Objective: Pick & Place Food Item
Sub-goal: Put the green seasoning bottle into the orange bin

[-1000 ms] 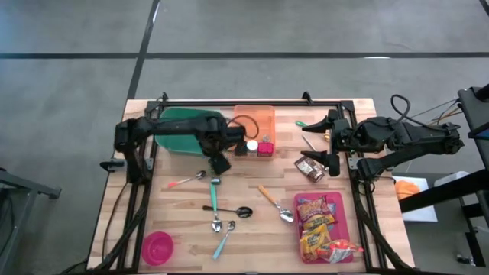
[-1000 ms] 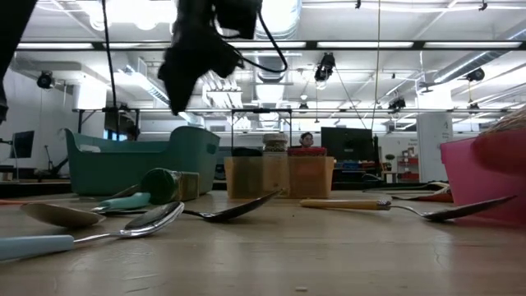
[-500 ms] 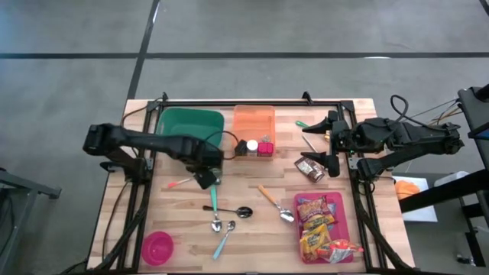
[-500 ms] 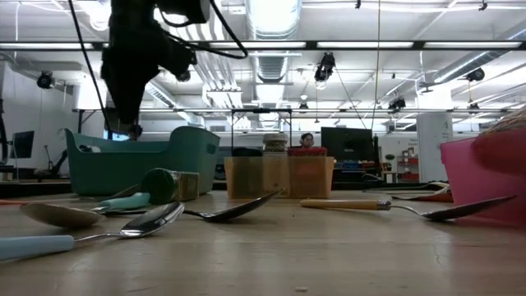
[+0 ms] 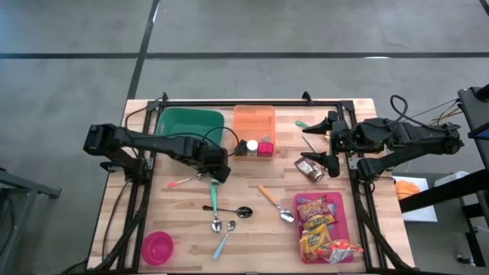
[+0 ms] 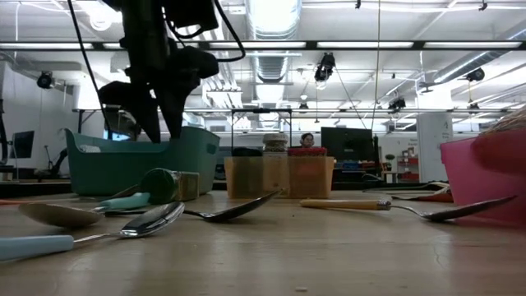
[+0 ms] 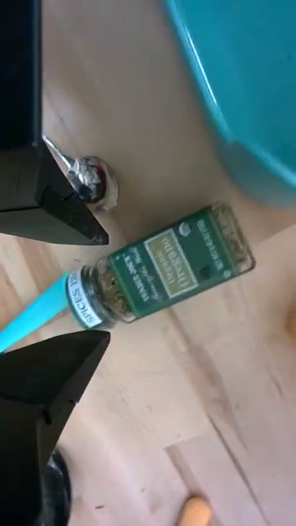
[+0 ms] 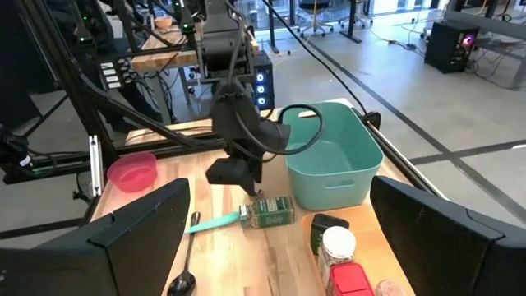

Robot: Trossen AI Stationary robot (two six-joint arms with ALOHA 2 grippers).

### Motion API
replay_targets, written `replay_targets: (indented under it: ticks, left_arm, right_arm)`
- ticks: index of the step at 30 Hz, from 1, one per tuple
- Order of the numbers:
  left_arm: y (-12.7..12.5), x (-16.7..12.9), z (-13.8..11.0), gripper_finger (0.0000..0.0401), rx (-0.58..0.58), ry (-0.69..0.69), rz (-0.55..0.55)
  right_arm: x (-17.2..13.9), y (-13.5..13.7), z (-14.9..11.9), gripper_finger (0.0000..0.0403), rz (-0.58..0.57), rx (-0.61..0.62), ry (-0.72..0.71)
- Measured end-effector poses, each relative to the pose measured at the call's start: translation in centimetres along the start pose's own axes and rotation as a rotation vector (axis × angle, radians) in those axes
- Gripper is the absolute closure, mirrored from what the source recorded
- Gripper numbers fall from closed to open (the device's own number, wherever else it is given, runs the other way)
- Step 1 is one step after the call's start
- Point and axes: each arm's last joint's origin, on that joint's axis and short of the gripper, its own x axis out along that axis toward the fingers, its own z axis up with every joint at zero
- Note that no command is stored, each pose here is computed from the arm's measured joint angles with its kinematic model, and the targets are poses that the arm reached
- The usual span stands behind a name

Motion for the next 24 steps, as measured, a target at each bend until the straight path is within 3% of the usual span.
replay_targets:
  ticks: [6, 18, 24]
  left_arm:
    - [0.1, 0.1, -0.1, 0.0202, 0.011, 0.004, 0.011]
    - [0.0, 0.5, -0.2, 0.0071, -0.022, 0.011, 0.021]
    - [-1.0, 3.1, -0.7, 0.0062, -0.010, 0.078, 0.059]
  right_arm:
    - [0.0, 0.0, 0.0, 0.0028, -0.001, -0.004, 0.002]
    - [0.0, 0.0, 0.0, 0.0028, 0.000, -0.003, 0.002]
    - [0.0, 0.0, -0.1, 0.0028, -0.002, -0.004, 0.004]
